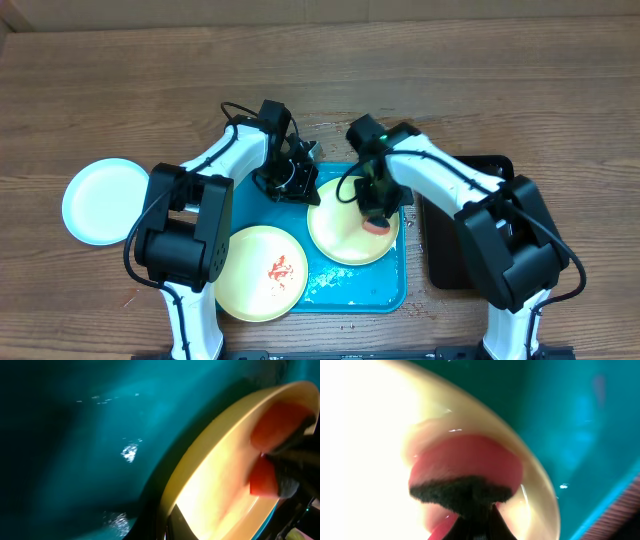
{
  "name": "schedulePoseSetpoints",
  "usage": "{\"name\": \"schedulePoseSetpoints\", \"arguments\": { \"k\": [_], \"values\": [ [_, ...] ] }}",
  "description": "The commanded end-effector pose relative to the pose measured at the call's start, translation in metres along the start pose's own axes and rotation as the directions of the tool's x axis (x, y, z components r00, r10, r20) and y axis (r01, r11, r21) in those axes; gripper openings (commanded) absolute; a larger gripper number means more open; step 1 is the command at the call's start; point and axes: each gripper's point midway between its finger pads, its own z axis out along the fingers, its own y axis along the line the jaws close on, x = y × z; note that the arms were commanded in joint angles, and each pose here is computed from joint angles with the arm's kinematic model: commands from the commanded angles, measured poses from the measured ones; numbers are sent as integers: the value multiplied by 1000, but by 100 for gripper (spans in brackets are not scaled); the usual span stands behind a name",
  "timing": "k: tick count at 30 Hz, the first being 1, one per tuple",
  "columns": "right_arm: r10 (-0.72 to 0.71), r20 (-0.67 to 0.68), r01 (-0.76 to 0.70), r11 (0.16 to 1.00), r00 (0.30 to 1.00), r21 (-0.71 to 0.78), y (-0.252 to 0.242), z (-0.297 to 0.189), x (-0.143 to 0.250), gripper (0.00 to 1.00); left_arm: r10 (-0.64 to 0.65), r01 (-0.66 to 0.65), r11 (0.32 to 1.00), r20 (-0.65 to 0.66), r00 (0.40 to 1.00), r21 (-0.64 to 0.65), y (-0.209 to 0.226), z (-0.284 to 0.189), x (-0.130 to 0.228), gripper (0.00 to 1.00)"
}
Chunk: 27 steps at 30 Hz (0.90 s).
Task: Clean dirty plates on tray and stack at the side
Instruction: 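Scrub the yellow plate with the sponge while the left gripper holds it, then return the sponge to the black tray and release it with the right gripper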
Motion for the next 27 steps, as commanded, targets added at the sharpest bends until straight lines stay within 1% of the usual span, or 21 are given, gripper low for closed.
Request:
{"name": "schedulePoseSetpoints", "arguments": {
  "k": [1,3,6,10,14,17,20,24,27],
  "values": [
    [-182,-188,145,970,965,-194,59,45,56,4,-33,33,999,-1,999,39,-2,4,-1,4],
    [-203,-184,150,952,962,-266,78,43,59,4,-36,36,999,-1,999,39,-2,4,-2,4],
    [-195,-205,131,948,959,-289,84,36,62,4,-36,36,999,-1,999,39,-2,4,-2,4],
    [-196,-227,73,886,954,-459,112,16,62,4,-36,36,999,2,999,27,0,4,-2,4],
    [-108,-213,-10,874,971,-486,125,13,46,4,-42,42,999,2,999,21,1,4,-2,4],
    [0,-181,-84,887,983,-454,125,18,28,4,-42,42,999,2,999,21,1,4,-2,4],
    [114,-110,-148,916,987,-373,113,25,6,4,-44,44,999,1,999,21,1,4,-2,4],
    [237,-34,-238,937,971,-257,80,32,-14,4,-51,51,998,1,999,21,1,4,-2,4],
    [329,-6,-325,928,944,-183,49,34,-24,4,-51,51,998,1,999,21,1,4,-2,4]
  ]
}}
